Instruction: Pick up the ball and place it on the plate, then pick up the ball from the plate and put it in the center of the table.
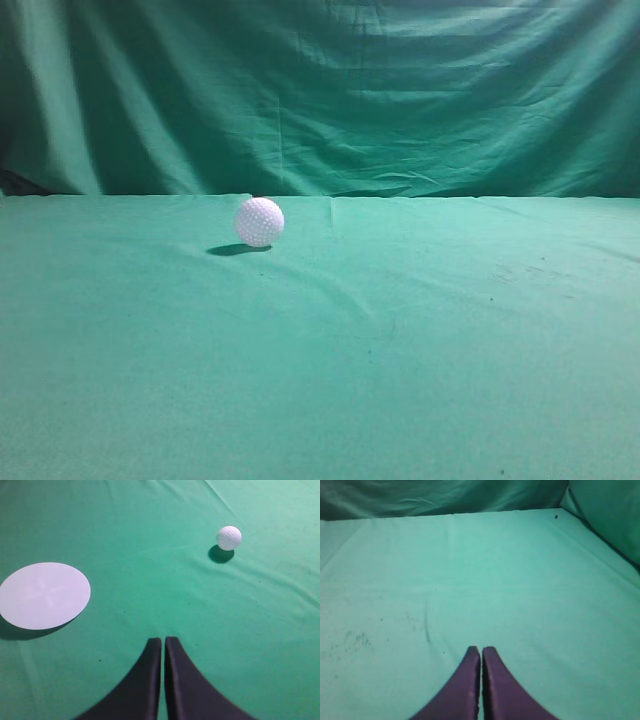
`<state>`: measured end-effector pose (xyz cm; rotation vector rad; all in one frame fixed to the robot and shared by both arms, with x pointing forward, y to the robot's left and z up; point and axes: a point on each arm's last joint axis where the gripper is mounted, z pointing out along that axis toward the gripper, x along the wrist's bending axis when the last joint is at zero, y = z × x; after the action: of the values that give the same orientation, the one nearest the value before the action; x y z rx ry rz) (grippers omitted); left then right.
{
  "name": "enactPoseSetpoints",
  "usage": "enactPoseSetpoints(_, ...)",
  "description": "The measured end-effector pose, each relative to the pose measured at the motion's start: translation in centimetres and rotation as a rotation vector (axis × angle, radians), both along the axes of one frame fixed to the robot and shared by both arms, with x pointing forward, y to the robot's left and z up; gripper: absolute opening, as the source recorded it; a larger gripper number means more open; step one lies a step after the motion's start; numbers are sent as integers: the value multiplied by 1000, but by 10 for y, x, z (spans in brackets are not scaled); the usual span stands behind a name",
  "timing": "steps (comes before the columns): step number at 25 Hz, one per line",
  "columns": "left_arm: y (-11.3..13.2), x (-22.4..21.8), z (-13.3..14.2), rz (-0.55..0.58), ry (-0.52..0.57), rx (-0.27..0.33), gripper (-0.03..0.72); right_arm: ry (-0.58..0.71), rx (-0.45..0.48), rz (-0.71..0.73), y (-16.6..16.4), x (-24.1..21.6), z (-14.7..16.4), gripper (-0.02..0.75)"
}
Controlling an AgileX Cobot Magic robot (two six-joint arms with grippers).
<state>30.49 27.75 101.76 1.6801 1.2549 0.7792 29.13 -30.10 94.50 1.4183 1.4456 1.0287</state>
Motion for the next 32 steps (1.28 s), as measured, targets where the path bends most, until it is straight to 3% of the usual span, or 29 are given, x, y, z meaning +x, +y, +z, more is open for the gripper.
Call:
enactPoseSetpoints(22, 0, 0, 0, 0, 0, 0, 0, 6, 13, 1, 0, 0, -1, 0)
enactPoseSetpoints(26, 1, -11, 5, -1, -84, -8, 0, 6, 13, 1, 0, 0, -1, 0)
enactPoseSetpoints(29, 4, -24, 10, 0, -202, 54, 0, 6, 11, 1, 0, 0, -1, 0)
enactPoseSetpoints(32, 6, -34, 13, 6, -284, 77, 0, 6, 11, 1, 0, 0, -1, 0)
